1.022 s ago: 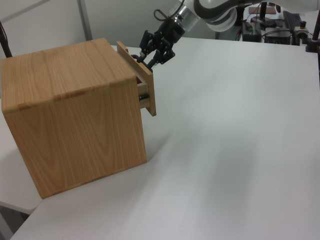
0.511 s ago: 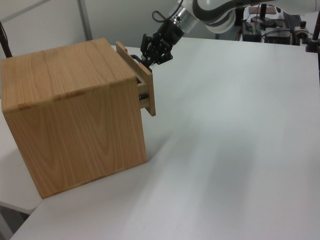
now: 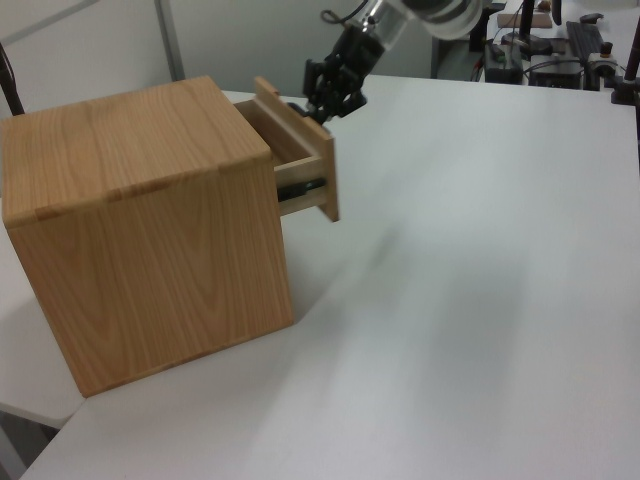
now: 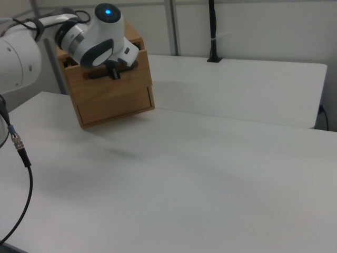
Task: Open the drawer by sliding it
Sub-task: 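Pull the handle away from the cabinet, sliding the drawer out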
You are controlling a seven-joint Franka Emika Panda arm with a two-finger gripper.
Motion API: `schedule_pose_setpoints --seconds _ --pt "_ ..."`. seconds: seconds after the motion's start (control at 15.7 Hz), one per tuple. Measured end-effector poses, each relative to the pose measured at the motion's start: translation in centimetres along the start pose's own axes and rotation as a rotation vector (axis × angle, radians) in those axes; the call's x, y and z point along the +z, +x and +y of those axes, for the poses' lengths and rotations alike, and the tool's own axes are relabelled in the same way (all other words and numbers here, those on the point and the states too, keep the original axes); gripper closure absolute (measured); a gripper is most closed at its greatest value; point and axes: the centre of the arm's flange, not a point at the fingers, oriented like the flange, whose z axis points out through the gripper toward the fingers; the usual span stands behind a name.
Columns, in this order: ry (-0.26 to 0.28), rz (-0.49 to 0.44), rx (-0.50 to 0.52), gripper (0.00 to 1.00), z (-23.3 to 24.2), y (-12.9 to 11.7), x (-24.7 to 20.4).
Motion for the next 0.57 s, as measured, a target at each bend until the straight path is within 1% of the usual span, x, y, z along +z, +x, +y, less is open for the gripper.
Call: schedule_pose_setpoints --seconds 0.26,0.57 --pt "-0.049 -0.078 -0.013 0.84 3.3 1.2 -3.5" --pt "-0.073 -0.122 -0.014 0.84 5.7 2.1 -5.7"
